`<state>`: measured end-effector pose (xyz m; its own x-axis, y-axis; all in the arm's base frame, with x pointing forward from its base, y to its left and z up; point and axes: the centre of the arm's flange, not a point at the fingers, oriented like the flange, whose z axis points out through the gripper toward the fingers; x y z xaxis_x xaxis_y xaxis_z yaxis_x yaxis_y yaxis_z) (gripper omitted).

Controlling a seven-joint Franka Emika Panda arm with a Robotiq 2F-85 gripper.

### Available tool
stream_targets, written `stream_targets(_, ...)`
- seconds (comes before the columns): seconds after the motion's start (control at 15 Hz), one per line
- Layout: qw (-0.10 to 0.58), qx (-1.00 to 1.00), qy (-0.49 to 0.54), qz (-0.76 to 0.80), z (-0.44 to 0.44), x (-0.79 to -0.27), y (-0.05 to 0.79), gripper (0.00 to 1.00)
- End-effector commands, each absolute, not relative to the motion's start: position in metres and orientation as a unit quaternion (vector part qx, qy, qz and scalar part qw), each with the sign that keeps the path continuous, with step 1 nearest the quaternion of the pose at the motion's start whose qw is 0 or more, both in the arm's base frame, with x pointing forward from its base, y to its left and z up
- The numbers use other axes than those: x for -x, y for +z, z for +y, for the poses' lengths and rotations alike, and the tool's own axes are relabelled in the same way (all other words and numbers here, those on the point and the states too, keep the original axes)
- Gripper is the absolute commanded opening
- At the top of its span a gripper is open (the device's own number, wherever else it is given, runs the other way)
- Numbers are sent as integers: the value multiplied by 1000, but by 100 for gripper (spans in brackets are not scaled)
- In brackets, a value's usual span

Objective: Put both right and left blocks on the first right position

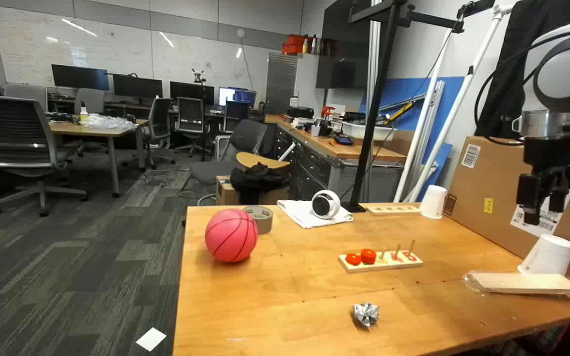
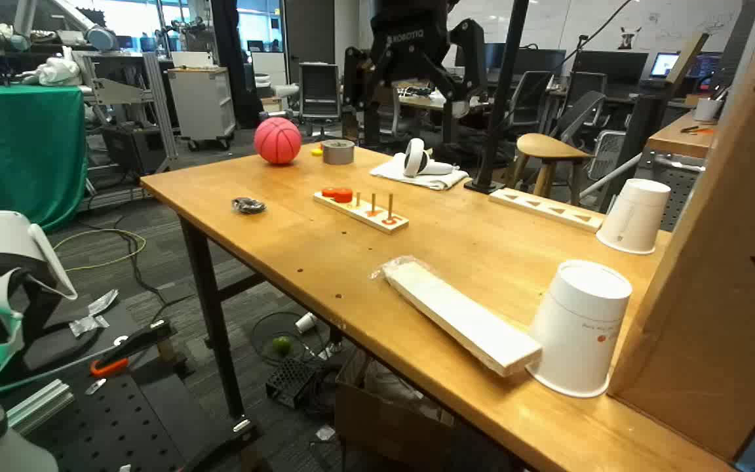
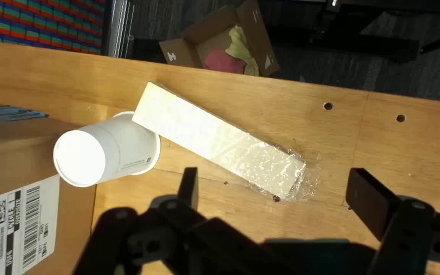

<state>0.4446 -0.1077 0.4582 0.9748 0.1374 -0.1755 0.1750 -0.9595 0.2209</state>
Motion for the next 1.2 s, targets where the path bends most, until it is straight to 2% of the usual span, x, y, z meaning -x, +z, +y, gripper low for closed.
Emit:
stream_targets(0.0,119,-987,-78,79,-108,-445,460,100)
stream_targets(0.73,120,-987,-73,78,-108,-446,465,100)
stream_targets(1.13,63,-975,-28,212,-32,-478,459,100)
